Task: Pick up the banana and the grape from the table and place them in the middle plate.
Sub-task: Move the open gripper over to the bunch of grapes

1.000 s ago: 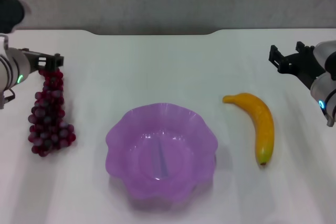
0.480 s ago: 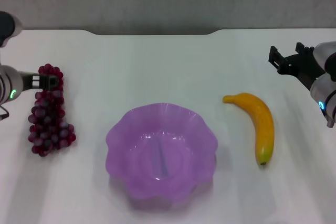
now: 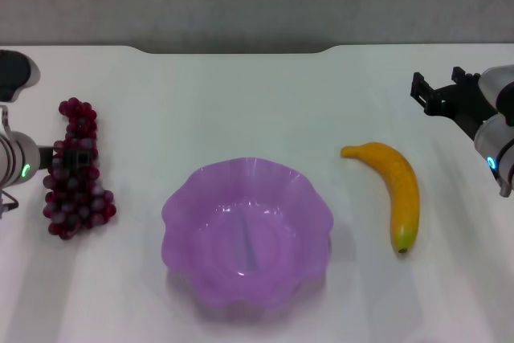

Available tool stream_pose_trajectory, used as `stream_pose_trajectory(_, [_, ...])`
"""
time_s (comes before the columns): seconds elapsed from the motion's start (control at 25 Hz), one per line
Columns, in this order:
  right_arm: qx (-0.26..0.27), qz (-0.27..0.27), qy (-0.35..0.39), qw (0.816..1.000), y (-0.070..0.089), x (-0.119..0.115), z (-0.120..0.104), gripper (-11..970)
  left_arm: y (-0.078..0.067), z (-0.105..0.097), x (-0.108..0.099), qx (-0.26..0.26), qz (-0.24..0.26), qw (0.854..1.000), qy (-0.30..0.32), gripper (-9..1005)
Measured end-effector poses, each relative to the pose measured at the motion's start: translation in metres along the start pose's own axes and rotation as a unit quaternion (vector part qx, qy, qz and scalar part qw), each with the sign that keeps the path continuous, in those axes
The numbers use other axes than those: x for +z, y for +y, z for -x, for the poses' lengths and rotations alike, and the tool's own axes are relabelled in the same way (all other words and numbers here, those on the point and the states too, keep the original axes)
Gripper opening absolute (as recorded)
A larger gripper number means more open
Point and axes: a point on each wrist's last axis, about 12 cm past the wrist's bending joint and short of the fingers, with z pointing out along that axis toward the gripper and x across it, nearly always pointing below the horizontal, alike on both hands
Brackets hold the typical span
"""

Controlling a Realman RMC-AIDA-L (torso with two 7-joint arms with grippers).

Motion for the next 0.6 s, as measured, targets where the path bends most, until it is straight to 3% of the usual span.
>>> stream_pose_trajectory(0.6, [0.003,0.001,0.0,1.0,0.001,-0.001,-0.001,690,-0.002,-0.012,0.013,-0.001,-0.004,1.0,0.02,859])
